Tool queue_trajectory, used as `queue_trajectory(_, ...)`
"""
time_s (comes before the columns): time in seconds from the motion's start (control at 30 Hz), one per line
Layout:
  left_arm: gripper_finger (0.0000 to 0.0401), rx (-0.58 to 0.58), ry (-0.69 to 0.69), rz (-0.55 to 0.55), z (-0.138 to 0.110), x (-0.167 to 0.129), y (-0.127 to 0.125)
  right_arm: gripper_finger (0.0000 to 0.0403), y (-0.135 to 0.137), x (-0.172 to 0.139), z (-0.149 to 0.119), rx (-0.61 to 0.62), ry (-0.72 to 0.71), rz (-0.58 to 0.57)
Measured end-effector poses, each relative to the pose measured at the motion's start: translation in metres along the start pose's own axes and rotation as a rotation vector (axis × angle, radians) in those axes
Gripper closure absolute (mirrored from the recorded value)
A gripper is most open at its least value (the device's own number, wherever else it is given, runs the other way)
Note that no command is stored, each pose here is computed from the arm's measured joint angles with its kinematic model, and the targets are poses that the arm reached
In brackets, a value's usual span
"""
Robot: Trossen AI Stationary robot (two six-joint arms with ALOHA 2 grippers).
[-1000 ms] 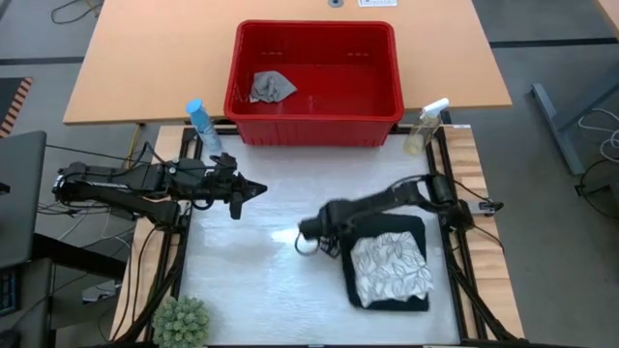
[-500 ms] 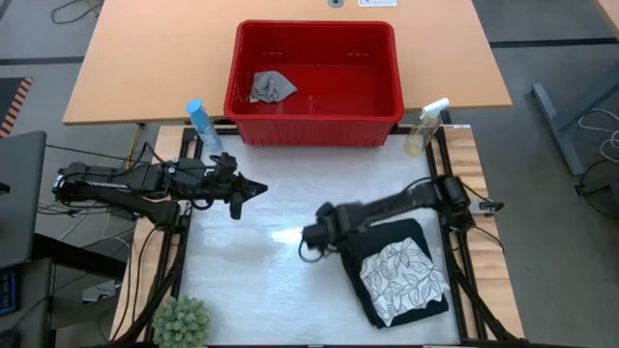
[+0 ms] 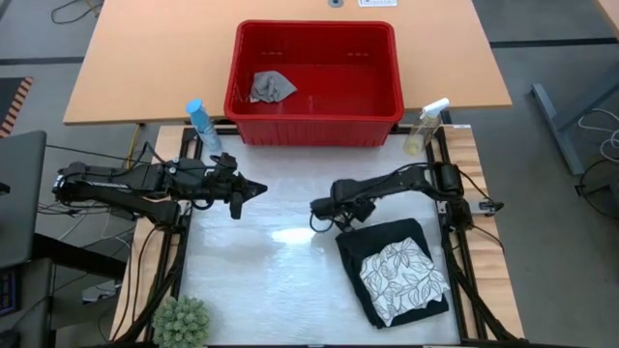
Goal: Fold laundry
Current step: Stack the white-patterned shirt on top of the dark blue pants
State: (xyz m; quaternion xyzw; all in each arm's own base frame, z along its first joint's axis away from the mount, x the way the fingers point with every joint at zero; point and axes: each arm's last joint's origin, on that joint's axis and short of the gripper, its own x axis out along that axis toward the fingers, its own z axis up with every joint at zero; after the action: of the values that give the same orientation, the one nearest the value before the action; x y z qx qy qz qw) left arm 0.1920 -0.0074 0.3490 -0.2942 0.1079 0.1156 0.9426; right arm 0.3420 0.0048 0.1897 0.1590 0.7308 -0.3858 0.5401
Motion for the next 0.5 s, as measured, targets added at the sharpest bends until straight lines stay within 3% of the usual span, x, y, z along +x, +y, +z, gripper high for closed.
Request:
queue_trajectory(0.2, 0.0401, 0.031, -0.001, 0.0, 0.0, 0.0, 0.0, 0.039, 0.022, 0.014, -0.04, -0.061, 0.072, -0.032)
queue_trajectory(0.5, 0.0401, 0.063, -0.032, 0.04, 0.001, 0.0, 0.001, 0.039, 0.051, 0.046, -0.102, -0.025, 0.251, 0.012)
